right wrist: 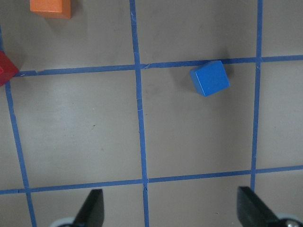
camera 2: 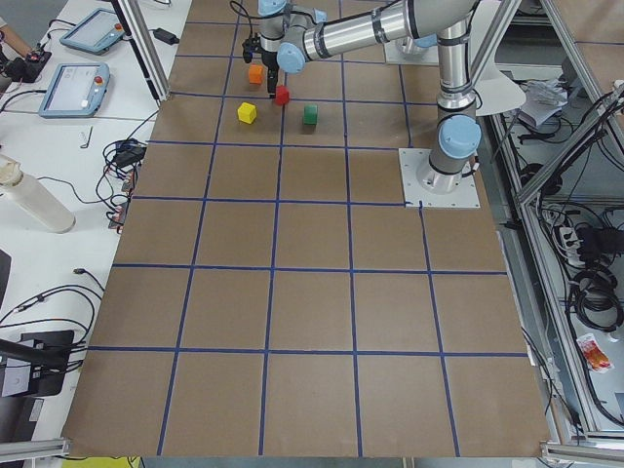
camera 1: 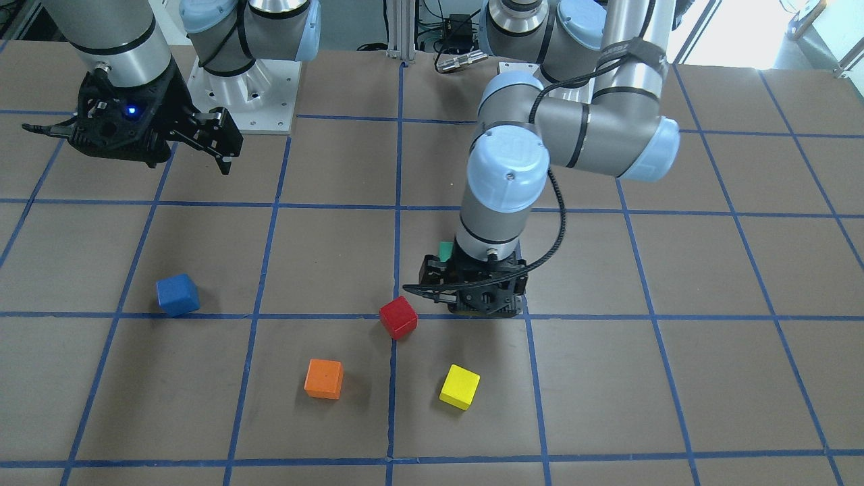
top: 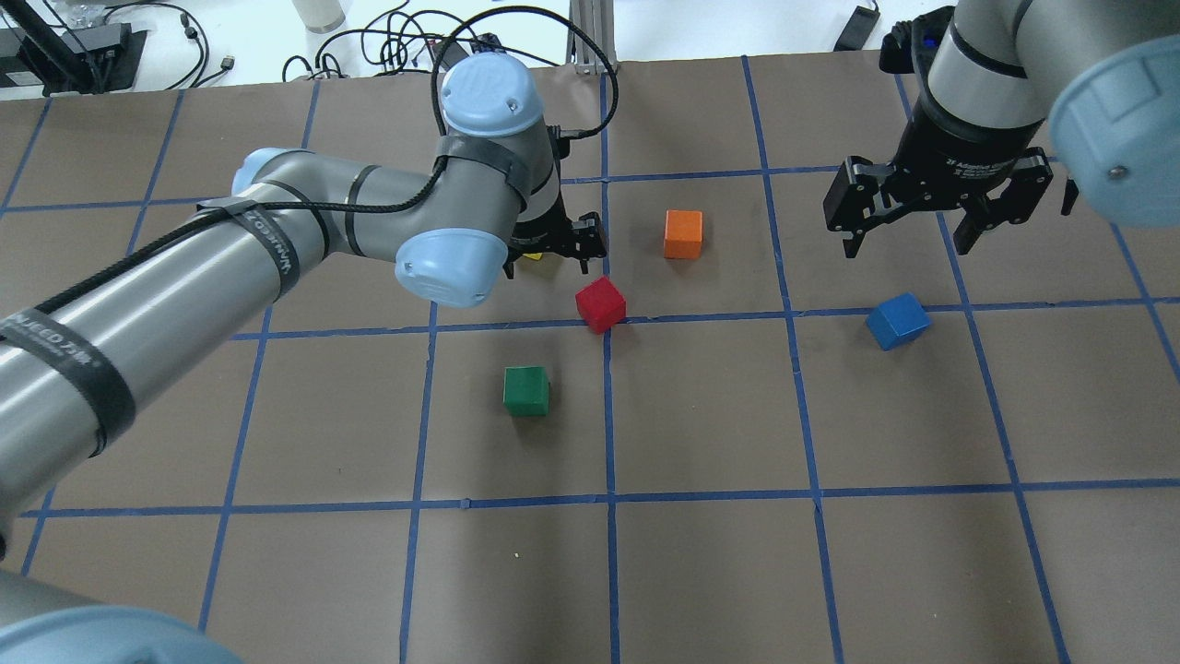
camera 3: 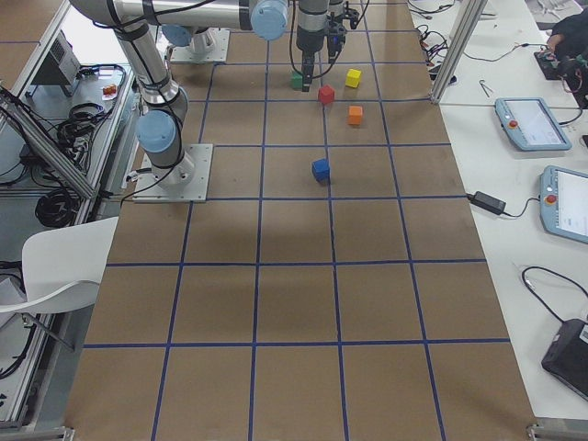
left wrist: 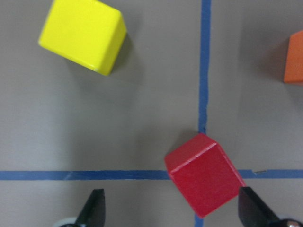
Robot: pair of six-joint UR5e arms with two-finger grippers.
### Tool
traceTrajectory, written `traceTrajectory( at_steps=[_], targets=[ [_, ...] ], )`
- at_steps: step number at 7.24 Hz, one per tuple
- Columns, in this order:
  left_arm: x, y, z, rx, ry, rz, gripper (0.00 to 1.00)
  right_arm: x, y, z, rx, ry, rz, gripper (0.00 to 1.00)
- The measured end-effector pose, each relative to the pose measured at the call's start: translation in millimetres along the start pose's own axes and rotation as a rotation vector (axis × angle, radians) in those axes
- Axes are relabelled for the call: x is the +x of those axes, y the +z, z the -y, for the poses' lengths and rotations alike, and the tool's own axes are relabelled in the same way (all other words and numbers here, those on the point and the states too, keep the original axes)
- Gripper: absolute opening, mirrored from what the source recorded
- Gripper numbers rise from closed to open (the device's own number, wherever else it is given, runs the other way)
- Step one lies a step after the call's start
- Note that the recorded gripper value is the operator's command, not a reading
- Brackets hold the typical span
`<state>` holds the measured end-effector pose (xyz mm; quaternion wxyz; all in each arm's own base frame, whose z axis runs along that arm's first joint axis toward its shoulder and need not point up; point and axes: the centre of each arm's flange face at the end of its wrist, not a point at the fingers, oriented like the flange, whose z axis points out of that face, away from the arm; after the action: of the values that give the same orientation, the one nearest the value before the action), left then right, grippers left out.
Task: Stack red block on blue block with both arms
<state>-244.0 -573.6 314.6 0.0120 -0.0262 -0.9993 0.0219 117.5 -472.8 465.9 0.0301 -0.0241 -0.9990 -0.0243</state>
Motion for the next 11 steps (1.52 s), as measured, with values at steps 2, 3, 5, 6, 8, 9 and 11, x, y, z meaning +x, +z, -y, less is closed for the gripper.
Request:
traceTrajectory(
  at_steps=[2,3,5,6,8,9,11],
  targets=[
    [-73,-61,0,-0.074,0.088,0.007,1.0,-1,3,2,-0.001,0.0,0.003,1.0],
    [-99,-93,-8,-0.081,0.104,0.01,1.0,-1,7,8,0.001,0.004,0.003,1.0],
    [-132,-150,-35,-0.042,0.102,0.035,1.0,-4,27,26,-0.017,0.004,0.01,1.0],
    [-142,-168,-49,-0.035,0.098,0.041,1.0,-6,34,35,-0.012,0.0,0.014,1.0],
    [-149,-183,-62,-0.024,0.089,0.047,1.0,-27,47,55,0.038,-0.036,0.047,1.0],
    [-150,-183,-63,-0.021,0.088,0.048,1.0,-42,54,66,0.076,-0.058,0.065,1.0],
    [-149,-187,-64,-0.017,0.087,0.05,1.0,-84,75,78,0.113,-0.192,0.075,1.0]
  ],
)
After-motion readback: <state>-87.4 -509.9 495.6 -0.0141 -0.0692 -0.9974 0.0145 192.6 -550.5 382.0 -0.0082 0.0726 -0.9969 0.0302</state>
